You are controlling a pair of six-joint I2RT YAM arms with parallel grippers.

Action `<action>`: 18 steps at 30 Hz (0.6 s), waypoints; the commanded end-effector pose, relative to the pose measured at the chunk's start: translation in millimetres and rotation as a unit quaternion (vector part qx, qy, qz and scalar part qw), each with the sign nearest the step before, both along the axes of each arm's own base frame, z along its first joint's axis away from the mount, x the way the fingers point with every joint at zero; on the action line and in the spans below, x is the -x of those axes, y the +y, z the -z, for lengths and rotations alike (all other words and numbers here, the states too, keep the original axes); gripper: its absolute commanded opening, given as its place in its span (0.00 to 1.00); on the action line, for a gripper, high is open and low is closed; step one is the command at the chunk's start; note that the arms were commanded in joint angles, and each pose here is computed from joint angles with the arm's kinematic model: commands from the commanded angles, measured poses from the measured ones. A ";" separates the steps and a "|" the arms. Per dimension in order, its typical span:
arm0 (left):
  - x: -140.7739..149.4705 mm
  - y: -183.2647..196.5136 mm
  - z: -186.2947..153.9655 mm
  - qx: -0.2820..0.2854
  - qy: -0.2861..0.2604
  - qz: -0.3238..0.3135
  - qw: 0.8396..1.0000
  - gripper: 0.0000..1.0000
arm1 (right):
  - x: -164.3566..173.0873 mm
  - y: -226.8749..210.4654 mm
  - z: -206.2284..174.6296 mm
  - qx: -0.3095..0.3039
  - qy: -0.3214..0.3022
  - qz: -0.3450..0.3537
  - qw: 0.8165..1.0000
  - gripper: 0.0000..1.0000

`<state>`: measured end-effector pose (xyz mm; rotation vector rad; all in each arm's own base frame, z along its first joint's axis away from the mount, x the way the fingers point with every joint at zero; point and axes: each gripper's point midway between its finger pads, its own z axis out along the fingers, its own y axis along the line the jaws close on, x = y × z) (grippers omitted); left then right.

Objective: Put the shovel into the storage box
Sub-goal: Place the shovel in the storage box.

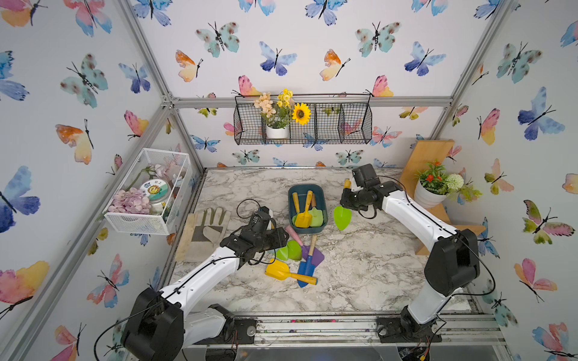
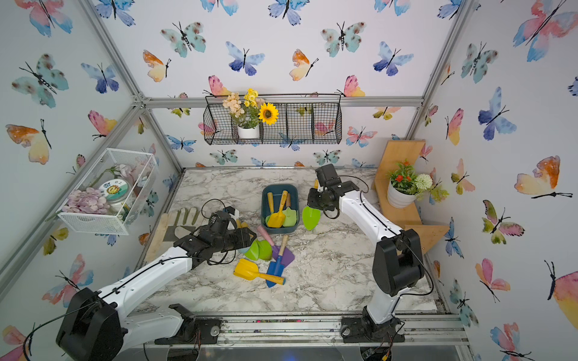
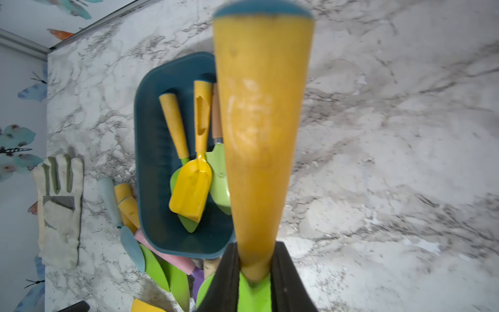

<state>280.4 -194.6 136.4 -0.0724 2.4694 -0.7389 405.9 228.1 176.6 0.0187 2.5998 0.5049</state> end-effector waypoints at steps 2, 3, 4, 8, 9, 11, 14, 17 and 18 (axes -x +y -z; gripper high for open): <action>3.8 4.4 -10.9 0.038 -0.001 -0.003 0.999 0.60 | -5.0 40.7 -3.4 0.004 0.004 -0.045 0.999 0.11; 3.6 6.1 -11.4 0.045 -0.001 -0.005 0.999 0.60 | -8.1 49.8 -2.0 0.006 0.004 -0.051 0.999 0.12; 3.4 7.7 -11.8 0.050 0.000 -0.007 0.999 0.60 | -10.9 57.0 -0.9 0.007 0.003 -0.056 0.998 0.11; 3.6 12.5 -14.1 0.056 -0.001 -0.011 0.998 0.60 | -23.7 86.7 6.2 0.005 0.005 -0.075 0.997 0.11; 4.1 13.2 -14.5 0.055 -0.001 -0.011 0.998 0.60 | -27.4 93.3 7.1 0.005 0.003 -0.078 0.997 0.11; 5.1 14.4 -15.6 0.056 -0.002 -0.012 0.998 0.60 | -34.0 106.0 10.5 0.001 0.001 -0.084 0.996 0.12; 7.8 16.5 -14.4 0.054 0.000 -0.014 0.998 0.59 | -41.3 123.9 17.5 -0.003 0.006 -0.096 0.995 0.12; 10.6 19.0 -14.2 0.054 -0.001 -0.016 0.998 0.60 | -48.1 135.1 28.8 0.004 0.005 -0.099 0.995 0.12; 11.3 19.7 -14.4 0.054 -0.001 -0.017 0.998 0.60 | -50.2 139.2 32.2 0.002 0.005 -0.102 0.995 0.12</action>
